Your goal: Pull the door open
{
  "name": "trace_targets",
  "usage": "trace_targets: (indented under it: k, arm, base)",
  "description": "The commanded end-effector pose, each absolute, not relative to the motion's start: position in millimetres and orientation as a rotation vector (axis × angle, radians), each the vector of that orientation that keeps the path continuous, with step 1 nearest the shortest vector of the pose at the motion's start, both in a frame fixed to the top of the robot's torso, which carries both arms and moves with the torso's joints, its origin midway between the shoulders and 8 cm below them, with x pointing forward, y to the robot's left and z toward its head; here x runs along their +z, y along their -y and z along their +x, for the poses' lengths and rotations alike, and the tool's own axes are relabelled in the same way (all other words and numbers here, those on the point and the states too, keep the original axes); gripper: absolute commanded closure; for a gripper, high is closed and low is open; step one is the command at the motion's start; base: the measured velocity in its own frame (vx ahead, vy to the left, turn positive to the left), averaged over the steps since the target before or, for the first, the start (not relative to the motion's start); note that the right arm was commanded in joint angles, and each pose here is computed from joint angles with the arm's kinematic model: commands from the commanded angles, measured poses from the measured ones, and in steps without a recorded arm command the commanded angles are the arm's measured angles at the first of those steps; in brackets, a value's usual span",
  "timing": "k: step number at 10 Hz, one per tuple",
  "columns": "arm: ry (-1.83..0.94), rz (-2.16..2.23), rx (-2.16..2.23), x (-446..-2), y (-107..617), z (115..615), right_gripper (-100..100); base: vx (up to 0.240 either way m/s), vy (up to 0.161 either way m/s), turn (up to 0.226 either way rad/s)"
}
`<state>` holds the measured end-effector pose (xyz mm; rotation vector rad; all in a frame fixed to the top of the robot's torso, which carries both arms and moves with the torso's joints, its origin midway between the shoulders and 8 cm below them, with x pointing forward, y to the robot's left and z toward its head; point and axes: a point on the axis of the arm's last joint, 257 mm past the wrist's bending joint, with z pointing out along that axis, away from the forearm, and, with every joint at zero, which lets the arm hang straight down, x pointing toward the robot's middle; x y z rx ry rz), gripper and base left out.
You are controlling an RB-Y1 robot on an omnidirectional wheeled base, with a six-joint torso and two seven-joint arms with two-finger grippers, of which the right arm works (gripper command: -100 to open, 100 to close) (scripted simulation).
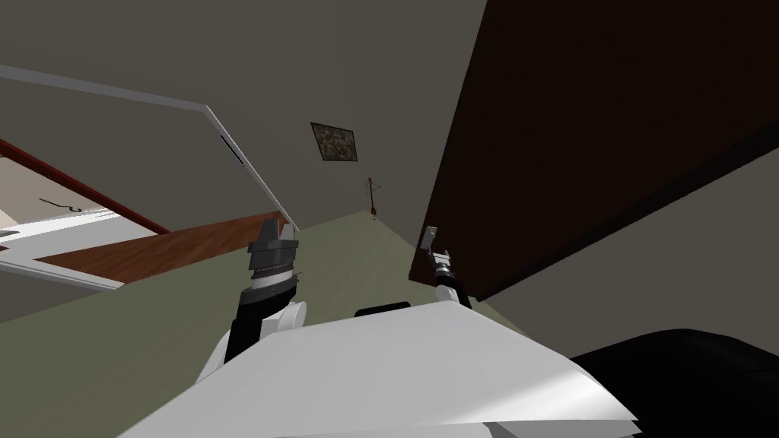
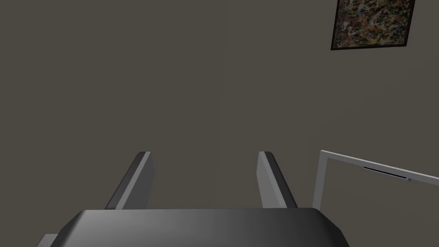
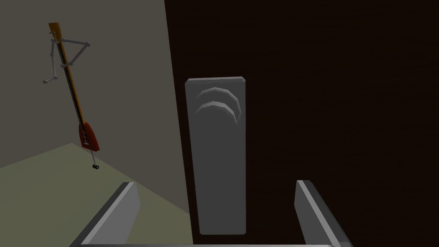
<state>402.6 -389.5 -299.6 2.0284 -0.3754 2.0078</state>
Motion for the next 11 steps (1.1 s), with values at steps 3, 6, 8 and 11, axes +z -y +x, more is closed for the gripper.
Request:
trace_targets:
  k: [3, 6, 8, 11]
  arm:
    - [0.426, 1.996, 1.987, -299, 436, 401, -100]
    - [0.443, 1.981, 1.979, -299, 457, 399, -100]
    - [0.443, 1.981, 1.979, -299, 457, 399, 100]
    - [0.443, 1.981, 1.979, -299, 457, 399, 100]
  base:
    - [0.204, -0.029, 0.142]
    - [0.179, -0.003, 0.102]
    - [-0.024, -0.007, -0.029]
    - [-0.021, 0.002, 0.011]
